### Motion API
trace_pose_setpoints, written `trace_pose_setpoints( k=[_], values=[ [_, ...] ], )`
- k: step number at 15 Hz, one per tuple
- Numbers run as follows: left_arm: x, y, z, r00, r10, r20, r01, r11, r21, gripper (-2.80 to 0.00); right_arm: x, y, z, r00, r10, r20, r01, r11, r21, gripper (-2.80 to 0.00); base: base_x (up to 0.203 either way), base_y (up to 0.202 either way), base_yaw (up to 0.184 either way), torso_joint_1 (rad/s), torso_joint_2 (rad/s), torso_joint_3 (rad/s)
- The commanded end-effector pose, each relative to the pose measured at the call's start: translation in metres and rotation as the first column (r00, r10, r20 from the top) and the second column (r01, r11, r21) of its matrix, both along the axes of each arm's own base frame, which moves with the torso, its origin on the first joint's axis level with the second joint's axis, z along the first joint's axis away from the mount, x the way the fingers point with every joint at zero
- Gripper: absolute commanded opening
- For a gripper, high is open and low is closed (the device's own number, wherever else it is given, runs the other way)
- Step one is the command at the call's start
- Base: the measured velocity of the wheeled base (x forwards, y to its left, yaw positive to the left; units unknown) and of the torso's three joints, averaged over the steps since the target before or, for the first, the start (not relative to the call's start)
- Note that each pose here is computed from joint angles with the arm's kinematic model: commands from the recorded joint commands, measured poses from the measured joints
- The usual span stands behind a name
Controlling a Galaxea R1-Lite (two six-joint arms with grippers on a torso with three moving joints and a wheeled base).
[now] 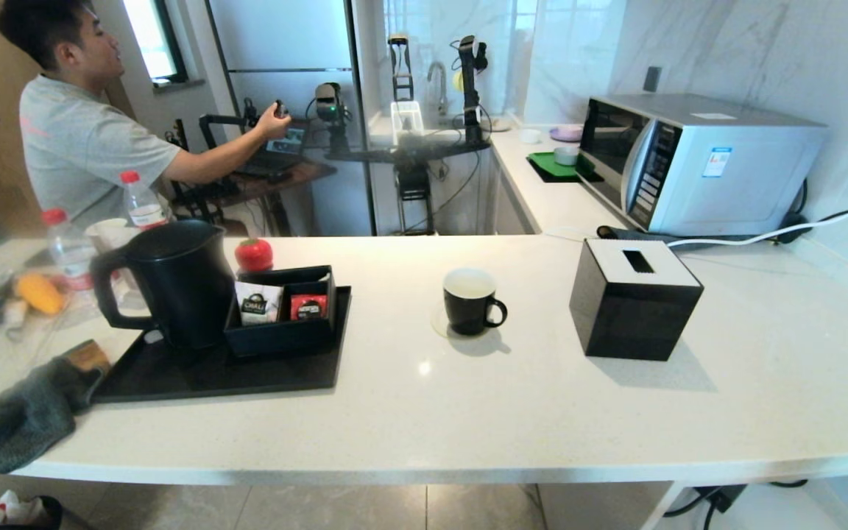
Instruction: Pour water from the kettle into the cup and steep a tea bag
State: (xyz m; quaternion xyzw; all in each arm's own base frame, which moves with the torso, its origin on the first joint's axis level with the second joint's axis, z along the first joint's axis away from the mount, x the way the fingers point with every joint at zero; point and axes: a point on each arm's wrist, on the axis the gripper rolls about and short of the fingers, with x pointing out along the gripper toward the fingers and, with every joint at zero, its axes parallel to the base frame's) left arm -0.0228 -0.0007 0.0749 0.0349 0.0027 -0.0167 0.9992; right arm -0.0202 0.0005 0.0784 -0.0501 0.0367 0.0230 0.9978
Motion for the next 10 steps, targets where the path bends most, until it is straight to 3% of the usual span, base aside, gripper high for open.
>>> trace_pose_setpoints(
  k=[1, 10],
  values=[
    [0.0000, 0.0000, 0.0000, 1.000, -0.001, 0.000, 0.001, 1.000, 0.001, -2.80, -0.0036, 0.0000, -0.0037, 0.999, -0.001, 0.048, 0.001, 1.000, 0.003, -2.80, 0.000, 0.000, 0.000, 0.000, 0.00, 0.000],
    [0.0000, 0.0000, 0.0000, 1.000, -0.001, 0.000, 0.001, 1.000, 0.001, -2.80, -0.0027, 0.0000, -0.0028, 0.997, -0.001, 0.074, 0.001, 1.000, -0.001, -2.80, 0.000, 0.000, 0.000, 0.000, 0.00, 0.000]
  ],
)
